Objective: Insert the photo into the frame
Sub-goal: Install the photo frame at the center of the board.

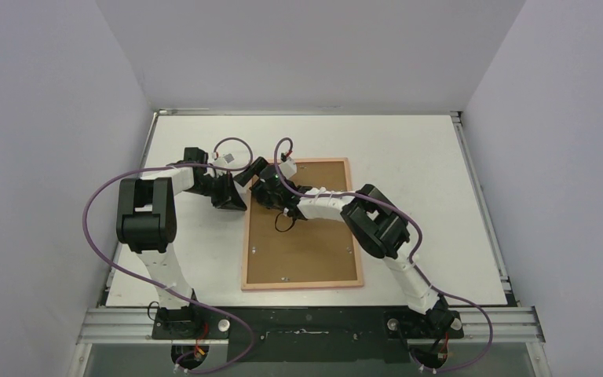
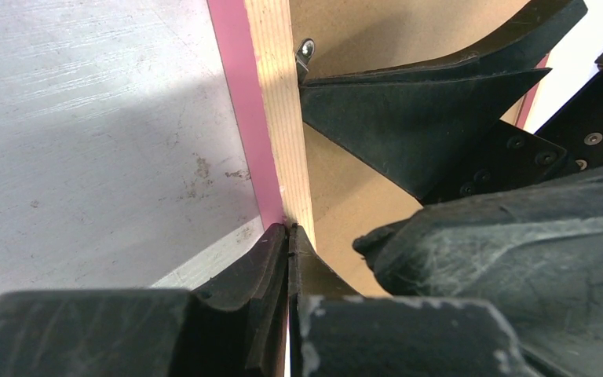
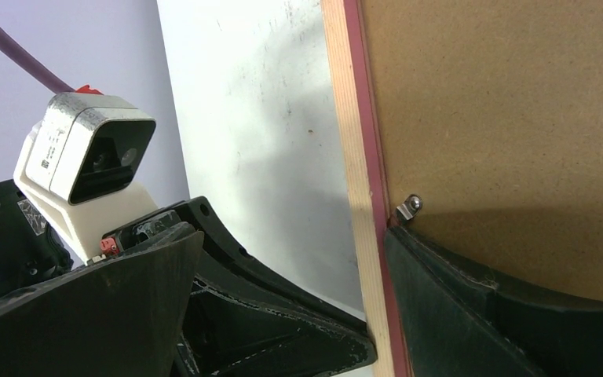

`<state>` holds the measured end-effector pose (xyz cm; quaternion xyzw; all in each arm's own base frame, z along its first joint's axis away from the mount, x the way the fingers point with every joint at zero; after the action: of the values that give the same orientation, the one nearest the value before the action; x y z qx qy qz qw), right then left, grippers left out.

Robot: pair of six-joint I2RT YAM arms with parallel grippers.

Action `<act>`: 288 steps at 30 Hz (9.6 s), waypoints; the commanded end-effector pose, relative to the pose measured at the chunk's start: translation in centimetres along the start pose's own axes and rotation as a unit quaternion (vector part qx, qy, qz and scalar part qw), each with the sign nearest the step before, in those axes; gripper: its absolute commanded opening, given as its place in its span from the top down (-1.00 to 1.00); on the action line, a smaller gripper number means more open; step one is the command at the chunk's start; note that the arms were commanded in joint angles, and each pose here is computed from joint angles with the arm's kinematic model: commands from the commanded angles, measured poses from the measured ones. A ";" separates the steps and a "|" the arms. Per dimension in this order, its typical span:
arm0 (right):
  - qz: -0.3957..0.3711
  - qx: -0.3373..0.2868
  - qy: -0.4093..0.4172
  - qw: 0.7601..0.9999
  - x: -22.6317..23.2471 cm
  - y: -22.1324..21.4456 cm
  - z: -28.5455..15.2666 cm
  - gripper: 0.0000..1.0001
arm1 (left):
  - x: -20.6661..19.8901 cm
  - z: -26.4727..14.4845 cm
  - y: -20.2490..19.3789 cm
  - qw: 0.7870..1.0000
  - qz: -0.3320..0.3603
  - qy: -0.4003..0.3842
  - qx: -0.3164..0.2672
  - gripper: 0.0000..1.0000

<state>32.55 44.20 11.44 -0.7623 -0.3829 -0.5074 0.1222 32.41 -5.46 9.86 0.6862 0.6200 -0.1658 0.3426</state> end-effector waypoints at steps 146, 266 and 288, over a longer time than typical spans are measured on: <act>-0.329 -0.019 -0.187 0.925 -4.7 9.5 -22.3 -0.80 | -2.5 -1.3 -4.0 0.997 0.034 0.000 0.068 0.51; -0.334 0.198 0.028 0.921 -3.4 -5.1 -8.5 -0.87 | -1.1 1.6 -1.6 0.999 -0.007 0.010 0.044 0.84; -0.332 0.187 0.060 0.923 -2.3 -1.2 -12.4 -0.86 | -0.9 1.0 -1.3 0.999 -0.003 0.015 0.039 0.85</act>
<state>22.16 37.52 12.14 -0.5403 -0.7090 -0.4397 0.1101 30.83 -7.32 9.78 0.6857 0.6259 -0.2073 0.3085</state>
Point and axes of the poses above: each gripper's point midway between its finger pads, its own z axis out along the fingers, its own x axis along the line the jaws close on, y = z × x, the point moved 10 cm from there along -z, back along the fingers, and after that the axes turned 6 degrees about z, right-handed, at the moved point
